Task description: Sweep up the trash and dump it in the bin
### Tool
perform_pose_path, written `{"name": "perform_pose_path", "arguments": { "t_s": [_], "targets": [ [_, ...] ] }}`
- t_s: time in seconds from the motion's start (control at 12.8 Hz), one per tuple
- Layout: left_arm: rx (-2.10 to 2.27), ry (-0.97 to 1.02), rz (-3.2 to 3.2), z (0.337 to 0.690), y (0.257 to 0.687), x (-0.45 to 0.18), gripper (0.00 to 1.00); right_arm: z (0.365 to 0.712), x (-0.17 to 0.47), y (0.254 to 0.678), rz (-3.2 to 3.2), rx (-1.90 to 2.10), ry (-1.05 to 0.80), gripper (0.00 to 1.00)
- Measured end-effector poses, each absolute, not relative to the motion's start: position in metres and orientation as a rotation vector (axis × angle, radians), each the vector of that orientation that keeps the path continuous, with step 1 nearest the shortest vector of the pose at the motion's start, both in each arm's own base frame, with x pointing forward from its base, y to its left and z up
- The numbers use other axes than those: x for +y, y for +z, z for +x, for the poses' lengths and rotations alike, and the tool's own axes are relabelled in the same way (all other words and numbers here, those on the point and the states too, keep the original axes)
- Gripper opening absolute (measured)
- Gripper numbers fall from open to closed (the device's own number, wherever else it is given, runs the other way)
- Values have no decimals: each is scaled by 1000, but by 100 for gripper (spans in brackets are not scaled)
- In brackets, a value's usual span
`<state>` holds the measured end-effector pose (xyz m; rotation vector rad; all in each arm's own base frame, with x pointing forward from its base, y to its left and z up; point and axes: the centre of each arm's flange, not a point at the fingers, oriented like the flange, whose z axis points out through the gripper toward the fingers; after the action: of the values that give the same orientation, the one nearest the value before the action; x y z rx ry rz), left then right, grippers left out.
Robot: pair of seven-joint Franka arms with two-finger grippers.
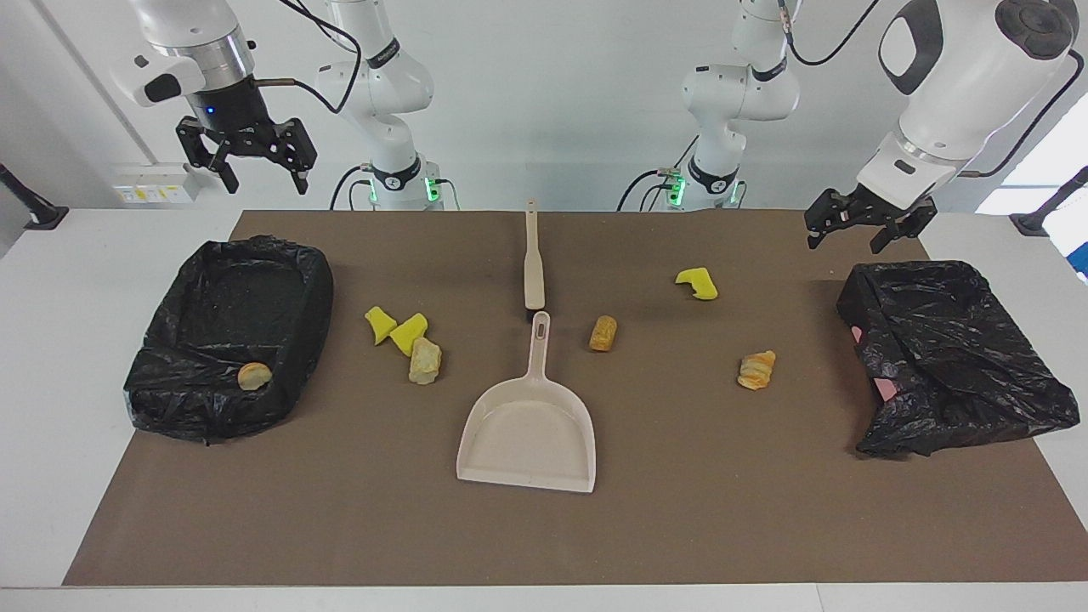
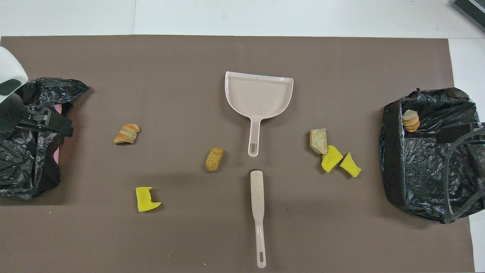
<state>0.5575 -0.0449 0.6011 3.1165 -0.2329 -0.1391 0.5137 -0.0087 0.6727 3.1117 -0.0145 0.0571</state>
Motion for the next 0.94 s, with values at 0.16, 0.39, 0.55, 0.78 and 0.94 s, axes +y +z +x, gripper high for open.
{"name": "perform_pose_path", "arguments": {
  "t_s": [0.16,0.39,0.55,0.78,0.94],
  "targets": [
    [-272,-141,3112,557,601,-46,100,513,-9,671,3112,-13,49,100],
    [-289,-142,3110,557,601,-45,100,511,-9,670,3112,-13,42,100],
    [-292,-148,3109,557,601,-45,100,510,-9,669,3113,-12,41,100],
    [-291,-149,3109,557,601,-44,100,509,-9,669,3113,-12,40,100],
    [-289,-150,3109,557,600,-44,100,509,-9,669,3113,-13,38,100]
  ]
}}
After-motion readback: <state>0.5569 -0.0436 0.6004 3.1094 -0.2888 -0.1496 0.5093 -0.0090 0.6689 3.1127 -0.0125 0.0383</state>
